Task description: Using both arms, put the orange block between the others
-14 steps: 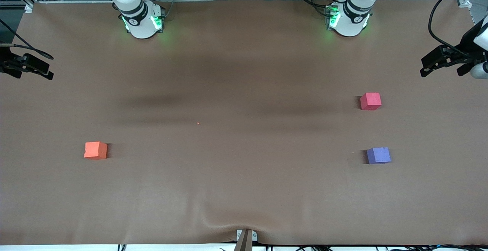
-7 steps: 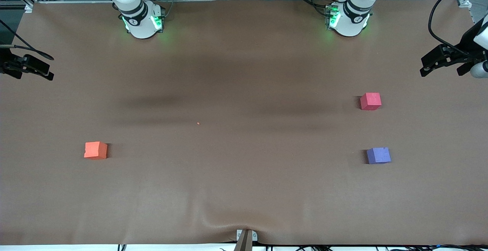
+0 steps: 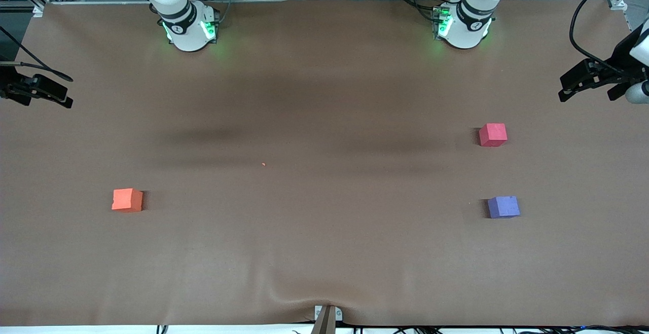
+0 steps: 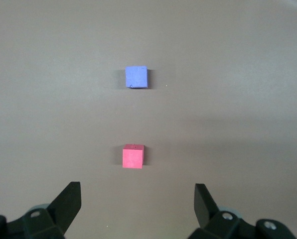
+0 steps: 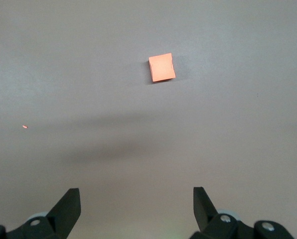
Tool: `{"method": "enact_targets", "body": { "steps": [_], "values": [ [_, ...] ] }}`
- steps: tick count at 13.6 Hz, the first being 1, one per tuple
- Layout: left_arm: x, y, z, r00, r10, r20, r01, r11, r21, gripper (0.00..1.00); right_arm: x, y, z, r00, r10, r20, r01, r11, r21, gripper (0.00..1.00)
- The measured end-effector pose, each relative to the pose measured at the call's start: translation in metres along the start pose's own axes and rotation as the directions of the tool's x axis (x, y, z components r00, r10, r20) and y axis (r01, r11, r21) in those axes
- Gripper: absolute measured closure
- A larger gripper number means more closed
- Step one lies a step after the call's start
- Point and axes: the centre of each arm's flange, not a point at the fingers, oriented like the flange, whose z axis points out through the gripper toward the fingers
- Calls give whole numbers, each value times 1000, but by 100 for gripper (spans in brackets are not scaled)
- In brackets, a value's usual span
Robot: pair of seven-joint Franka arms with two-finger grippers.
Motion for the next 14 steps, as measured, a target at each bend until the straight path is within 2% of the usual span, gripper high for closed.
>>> {"method": "enact_targets", "body": {
  "steps": [5,9,13,14],
  "values": [
    [0,0,0,1000,0,1,0,1000,0,0,6,0,-5,1000,10,-18,-10,1000,-2,0],
    [0,0,-3,1000,0,-5,0,1000,0,0,24,8,-6,999,28,-35,-28,1000,-6,0],
    [1,0,-4,1000,-1,-9,1,1000,-1,0,58,18,29,999,44,4,-43,999,-30,0],
    [1,0,-4,1000,-1,-9,1,1000,-1,0,69,23,42,999,51,0,-51,998,-32,0]
  ]
}}
